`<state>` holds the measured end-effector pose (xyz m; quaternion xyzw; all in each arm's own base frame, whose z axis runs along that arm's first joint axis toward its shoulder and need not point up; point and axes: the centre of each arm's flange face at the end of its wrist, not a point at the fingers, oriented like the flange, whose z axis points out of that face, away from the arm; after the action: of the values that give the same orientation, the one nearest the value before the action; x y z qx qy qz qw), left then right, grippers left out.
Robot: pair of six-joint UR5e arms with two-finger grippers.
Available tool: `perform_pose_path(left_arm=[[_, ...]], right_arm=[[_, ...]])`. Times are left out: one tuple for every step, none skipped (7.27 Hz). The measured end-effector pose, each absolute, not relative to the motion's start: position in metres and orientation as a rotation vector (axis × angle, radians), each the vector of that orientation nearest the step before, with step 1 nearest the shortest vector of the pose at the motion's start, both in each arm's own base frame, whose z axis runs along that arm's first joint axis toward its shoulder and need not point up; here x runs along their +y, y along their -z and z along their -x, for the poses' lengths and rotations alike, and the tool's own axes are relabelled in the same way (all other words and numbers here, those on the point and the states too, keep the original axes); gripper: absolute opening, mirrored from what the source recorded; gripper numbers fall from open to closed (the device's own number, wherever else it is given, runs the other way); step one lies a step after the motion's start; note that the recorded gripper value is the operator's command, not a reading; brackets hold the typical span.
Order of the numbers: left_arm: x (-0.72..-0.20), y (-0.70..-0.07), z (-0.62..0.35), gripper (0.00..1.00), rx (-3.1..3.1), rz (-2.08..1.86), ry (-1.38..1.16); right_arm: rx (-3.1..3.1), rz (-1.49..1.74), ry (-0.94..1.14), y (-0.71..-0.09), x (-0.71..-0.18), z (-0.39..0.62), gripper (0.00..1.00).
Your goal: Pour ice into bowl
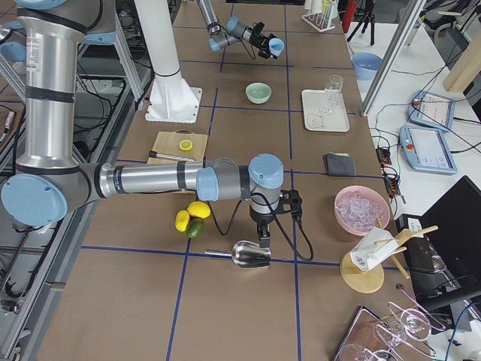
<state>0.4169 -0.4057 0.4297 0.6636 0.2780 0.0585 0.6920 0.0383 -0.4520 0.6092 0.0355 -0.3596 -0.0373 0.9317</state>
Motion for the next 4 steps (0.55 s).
perform_pose_path(left_arm=[[-0.412, -0.413, -0.436, 0.00, 0.586, -1.462, -0.162], [-0.415, -0.403, -0.449, 0.00, 0.546, -1.454, -0.203], [-0.414, -0.393, -0.459, 0.00, 0.490, -1.473, -0.275], [-0.411, -0.385, -0.467, 0.00, 0.424, -1.502, -0.353]], right_arm=[[-0.735, -0.071, 0.068, -0.611, -0.450, -0.041, 1.00], [-0.735, -0.068, 0.059, -0.614, -0.447, -0.045, 1.00], [-0.734, -0.067, 0.051, -0.616, -0.445, -0.048, 1.00], [-0.734, -0.066, 0.044, -0.617, -0.443, -0.051, 1.00]])
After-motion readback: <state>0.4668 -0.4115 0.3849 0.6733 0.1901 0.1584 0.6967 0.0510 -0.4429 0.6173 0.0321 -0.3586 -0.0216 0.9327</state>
